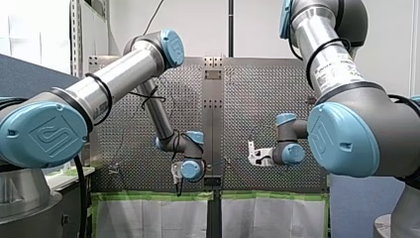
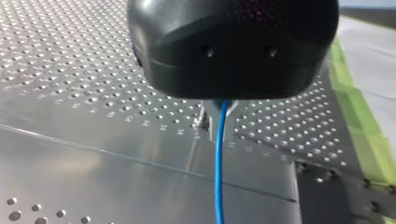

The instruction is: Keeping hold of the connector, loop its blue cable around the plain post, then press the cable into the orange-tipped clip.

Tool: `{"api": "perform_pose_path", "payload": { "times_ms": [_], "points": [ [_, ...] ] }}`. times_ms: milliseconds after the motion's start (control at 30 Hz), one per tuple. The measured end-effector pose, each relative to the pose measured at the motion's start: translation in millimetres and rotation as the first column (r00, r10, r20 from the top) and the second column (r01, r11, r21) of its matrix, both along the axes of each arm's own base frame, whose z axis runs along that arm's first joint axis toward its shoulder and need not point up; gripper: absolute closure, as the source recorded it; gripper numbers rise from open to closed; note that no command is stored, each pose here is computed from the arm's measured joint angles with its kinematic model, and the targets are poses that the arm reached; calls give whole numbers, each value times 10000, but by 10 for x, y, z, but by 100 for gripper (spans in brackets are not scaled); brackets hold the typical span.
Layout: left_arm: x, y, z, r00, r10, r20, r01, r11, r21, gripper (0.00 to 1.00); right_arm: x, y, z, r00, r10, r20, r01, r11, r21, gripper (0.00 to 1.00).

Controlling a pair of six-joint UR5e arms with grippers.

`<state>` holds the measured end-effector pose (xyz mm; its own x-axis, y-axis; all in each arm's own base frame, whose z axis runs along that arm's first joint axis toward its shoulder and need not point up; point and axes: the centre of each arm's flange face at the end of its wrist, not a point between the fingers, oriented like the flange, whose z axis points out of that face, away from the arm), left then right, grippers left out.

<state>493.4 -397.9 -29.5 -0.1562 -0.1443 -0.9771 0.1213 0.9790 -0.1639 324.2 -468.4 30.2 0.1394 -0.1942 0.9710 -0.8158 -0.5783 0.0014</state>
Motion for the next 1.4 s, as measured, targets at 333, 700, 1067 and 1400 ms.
{"api": "perform_pose_path", "payload": {
  "times_ms": [333, 700, 1067, 1400],
  "points": [
    [-136, -102, 146, 9998, -160, 145, 154, 9991, 405, 100, -143, -113, 9, 9995, -315, 83, 315, 9995, 59, 100],
    [-158, -203, 397, 9986, -276, 444, 254, 9985, 493, 100, -289, -237, 28, 9982, -598, 97, 597, 9982, 83, 100],
    [-167, -202, 396, 9988, -282, 390, 260, 9981, 554, 100, -393, -308, 34, 9970, -763, 142, 761, 9970, 102, 100],
    [-221, -252, 388, 9984, -413, 376, 382, 9960, 808, 100, -431, -340, 38, 9964, -829, 160, 827, 9965, 94, 100]
  ]
}}
